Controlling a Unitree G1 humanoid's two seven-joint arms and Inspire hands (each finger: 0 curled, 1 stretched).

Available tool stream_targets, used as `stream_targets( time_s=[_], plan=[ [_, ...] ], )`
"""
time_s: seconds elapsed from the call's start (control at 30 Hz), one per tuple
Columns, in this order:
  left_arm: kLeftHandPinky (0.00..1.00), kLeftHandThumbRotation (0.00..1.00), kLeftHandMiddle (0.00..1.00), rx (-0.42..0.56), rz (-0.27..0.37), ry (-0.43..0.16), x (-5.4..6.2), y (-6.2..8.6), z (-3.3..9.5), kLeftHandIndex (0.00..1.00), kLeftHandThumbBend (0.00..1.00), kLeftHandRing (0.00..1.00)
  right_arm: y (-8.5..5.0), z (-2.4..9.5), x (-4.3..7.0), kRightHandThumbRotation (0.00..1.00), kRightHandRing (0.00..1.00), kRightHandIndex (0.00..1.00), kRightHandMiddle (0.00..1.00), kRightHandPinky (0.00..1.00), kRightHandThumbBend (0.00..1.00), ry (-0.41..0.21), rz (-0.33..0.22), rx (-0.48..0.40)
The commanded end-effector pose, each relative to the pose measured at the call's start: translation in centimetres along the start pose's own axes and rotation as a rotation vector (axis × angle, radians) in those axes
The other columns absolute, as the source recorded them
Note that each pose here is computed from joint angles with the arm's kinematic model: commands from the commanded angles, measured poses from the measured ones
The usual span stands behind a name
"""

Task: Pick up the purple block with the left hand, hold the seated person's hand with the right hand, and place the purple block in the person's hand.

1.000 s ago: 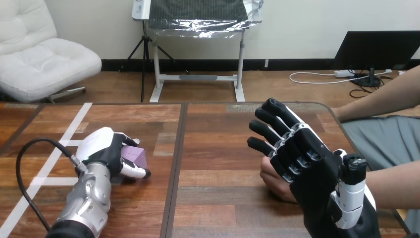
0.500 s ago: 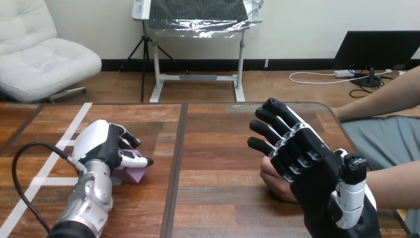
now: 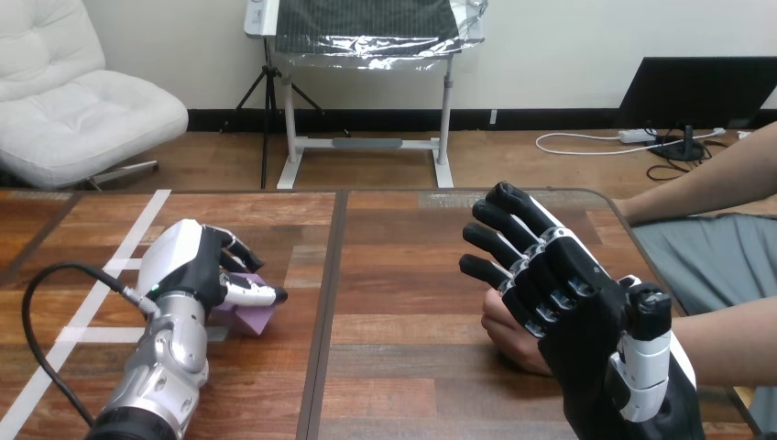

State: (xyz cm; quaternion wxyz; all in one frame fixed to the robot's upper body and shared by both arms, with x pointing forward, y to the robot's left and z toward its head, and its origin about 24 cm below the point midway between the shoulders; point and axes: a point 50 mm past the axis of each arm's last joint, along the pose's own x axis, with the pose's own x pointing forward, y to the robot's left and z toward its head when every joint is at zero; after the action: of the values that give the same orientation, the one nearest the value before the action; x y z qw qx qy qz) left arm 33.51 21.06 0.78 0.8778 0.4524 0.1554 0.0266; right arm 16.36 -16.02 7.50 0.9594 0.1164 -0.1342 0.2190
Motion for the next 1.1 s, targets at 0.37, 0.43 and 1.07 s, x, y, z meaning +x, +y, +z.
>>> stream_targets(
  time_s=[0.37, 0.43, 1.07],
  plan=[
    [0.43, 0.00, 0.52, -0.016, 0.081, -0.152, 0.3, 2.9, 3.4, 0.48, 0.71, 0.48, -0.7, 0.9, 1.2, 0.90, 0.92, 0.91, 0.92, 0.87, 0.94, -0.065, -0.004, -0.053],
    [0.43, 0.00, 0.52, -0.019, 0.085, -0.159, 0.3, 2.9, 3.5, 0.48, 0.71, 0.48, -0.8, 1.0, 1.2, 0.90, 0.92, 0.91, 0.92, 0.87, 0.94, -0.067, -0.006, -0.060],
    [0.43, 0.00, 0.51, -0.026, 0.095, -0.182, 0.0, 3.3, 4.1, 0.48, 0.71, 0.48, -1.3, 1.1, 1.4, 0.91, 0.92, 0.92, 0.93, 0.87, 0.93, -0.075, -0.014, -0.078]
  ],
)
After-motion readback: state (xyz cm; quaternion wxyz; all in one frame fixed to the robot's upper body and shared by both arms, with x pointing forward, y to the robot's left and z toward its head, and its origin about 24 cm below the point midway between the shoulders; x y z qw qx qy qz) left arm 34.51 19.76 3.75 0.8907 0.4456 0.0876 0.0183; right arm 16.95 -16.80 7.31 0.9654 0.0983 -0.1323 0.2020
